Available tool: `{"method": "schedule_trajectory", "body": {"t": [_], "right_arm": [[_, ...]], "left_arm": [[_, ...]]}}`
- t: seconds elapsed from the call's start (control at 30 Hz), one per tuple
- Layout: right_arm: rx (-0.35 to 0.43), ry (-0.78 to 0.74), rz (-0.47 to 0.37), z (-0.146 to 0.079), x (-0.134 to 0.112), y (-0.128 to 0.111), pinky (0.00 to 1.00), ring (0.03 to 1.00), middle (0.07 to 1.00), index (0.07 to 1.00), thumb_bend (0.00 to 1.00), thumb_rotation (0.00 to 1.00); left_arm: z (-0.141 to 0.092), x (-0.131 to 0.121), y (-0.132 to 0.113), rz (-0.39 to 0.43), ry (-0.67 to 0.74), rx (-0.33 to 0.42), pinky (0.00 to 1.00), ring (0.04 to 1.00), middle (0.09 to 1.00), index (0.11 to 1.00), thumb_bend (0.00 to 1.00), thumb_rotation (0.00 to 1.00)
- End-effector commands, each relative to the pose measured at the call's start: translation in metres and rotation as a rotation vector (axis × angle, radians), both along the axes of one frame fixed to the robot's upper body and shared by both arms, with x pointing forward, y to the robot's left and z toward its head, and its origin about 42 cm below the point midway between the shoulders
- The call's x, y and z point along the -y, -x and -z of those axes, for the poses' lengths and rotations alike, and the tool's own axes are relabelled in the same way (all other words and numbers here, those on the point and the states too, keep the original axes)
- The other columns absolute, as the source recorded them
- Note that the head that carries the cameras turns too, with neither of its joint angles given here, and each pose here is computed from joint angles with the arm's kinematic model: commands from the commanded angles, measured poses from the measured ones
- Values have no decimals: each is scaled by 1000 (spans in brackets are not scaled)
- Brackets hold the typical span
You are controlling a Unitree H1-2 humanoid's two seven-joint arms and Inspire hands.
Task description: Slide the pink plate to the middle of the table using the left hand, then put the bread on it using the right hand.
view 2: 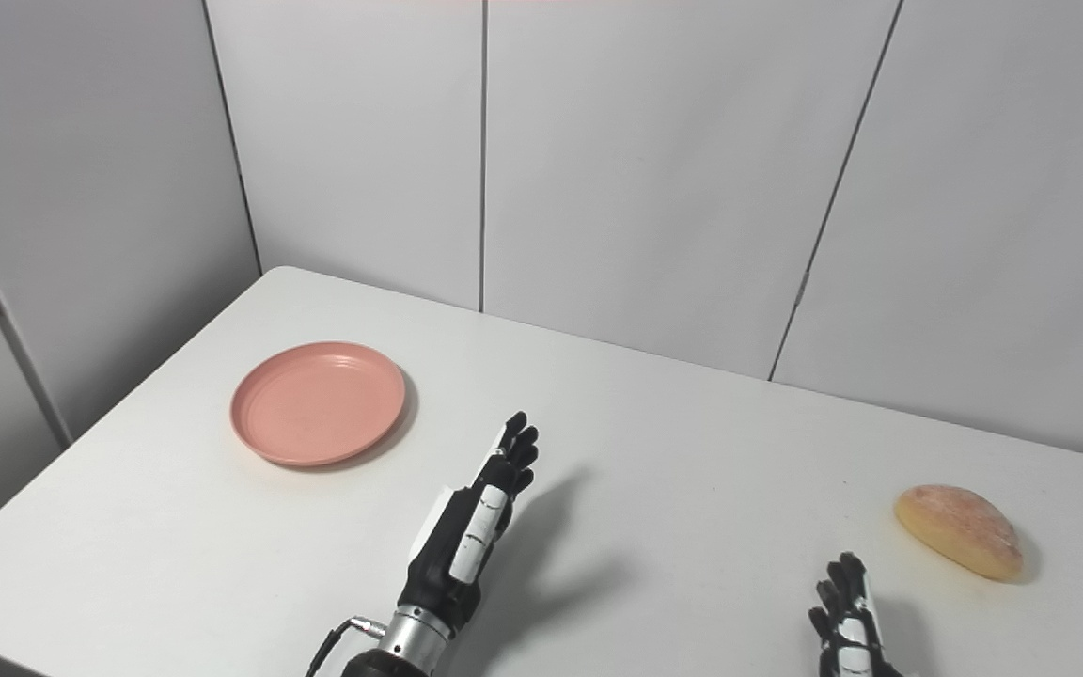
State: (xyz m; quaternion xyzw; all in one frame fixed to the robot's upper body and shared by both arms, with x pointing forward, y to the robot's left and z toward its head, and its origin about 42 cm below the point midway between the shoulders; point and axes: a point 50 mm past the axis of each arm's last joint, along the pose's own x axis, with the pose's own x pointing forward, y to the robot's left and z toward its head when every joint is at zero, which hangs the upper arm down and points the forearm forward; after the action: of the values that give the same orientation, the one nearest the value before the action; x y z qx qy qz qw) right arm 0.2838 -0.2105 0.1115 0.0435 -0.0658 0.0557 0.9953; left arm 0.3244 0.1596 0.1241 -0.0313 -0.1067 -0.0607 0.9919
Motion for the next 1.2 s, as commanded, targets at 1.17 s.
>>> {"method": "schedule_trajectory", "body": {"t": [1.17], "right_arm": [[62,-5,-18,-7,0,1,1000,1000,1000,1000,552,951]], "left_arm": [[-100,-189,-70,-384,-155,231,965,938,940,919,849,1000]]}}
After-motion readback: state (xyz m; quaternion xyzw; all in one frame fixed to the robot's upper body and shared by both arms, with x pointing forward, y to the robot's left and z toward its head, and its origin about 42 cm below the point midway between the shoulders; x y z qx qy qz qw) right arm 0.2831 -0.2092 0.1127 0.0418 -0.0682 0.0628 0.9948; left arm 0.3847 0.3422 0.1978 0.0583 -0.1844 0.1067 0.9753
